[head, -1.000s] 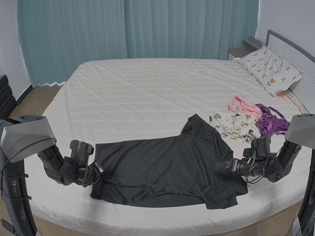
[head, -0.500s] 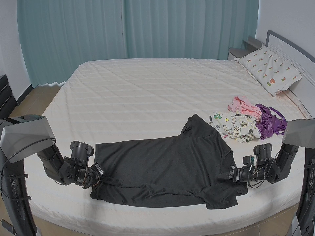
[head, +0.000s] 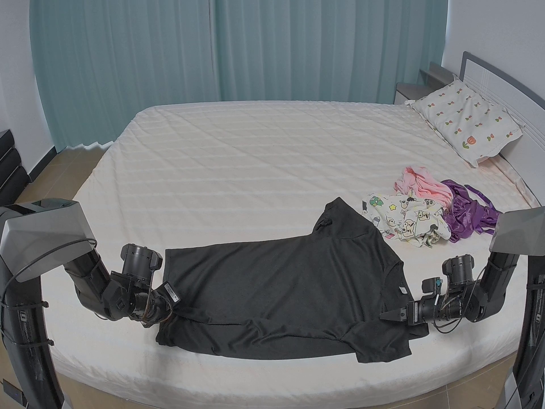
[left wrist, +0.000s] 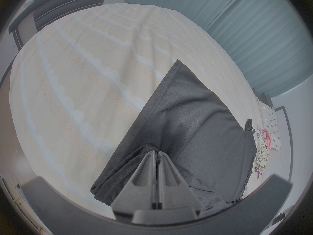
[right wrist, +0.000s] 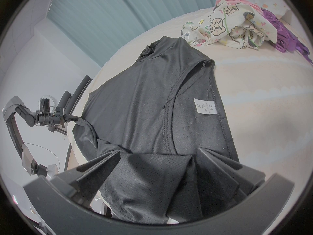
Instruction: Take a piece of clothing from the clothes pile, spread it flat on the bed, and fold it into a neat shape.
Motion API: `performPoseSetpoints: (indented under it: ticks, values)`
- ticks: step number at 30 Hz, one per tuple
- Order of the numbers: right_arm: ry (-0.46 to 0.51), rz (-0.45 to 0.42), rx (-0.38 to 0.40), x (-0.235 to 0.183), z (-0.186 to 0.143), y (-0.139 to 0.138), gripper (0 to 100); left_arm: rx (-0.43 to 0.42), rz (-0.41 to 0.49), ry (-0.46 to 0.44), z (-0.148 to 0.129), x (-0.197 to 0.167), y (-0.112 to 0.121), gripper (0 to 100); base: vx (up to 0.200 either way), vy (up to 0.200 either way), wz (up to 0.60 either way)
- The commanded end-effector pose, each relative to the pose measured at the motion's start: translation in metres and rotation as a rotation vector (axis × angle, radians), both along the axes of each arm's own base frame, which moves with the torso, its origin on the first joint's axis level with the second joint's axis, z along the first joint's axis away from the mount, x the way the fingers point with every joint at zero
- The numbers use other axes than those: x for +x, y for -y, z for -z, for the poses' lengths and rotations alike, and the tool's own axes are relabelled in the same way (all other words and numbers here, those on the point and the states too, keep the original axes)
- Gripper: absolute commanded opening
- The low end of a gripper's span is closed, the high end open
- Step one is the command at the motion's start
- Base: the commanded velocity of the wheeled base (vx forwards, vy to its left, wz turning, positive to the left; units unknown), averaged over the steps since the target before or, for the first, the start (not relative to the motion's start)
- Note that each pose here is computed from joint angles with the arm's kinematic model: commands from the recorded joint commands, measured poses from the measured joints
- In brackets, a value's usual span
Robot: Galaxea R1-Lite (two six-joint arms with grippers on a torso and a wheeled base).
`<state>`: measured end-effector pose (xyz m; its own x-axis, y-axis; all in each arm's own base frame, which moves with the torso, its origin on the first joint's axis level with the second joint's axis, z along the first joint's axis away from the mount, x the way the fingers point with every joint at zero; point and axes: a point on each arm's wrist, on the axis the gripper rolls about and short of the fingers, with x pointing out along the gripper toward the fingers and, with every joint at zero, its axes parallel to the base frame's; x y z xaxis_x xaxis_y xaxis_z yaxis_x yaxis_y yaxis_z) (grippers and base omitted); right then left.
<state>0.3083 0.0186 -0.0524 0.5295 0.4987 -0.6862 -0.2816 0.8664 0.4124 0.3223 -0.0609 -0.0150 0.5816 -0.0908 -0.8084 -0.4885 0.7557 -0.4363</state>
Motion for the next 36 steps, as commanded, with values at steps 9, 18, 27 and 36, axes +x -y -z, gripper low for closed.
performPoseSetpoints:
  ticks: [9, 18, 27, 36]
  values:
    - [-0.008, -0.005, -0.014, -0.001, 0.004, 0.003, 0, -0.001, -0.001, 0.0, 0.0, 0.0, 0.0, 0, 0.0, 0.0, 0.0]
    - [-0.003, 0.023, -0.008, -0.002, 0.001, 0.011, 0, 0.001, -0.002, -0.002, 0.0, 0.0, 0.0, 0, 0.0, 0.0, 0.0]
    - [0.044, 0.036, 0.044, 0.003, -0.017, 0.012, 0, 0.015, -0.001, -0.029, 0.0, -0.003, -0.001, 0, 0.0, 0.0, 0.0]
    - [0.126, 0.033, 0.044, 0.016, -0.034, 0.011, 0, 0.025, -0.004, -0.031, -0.006, -0.004, -0.006, 0, 0.0, 0.0, 0.0]
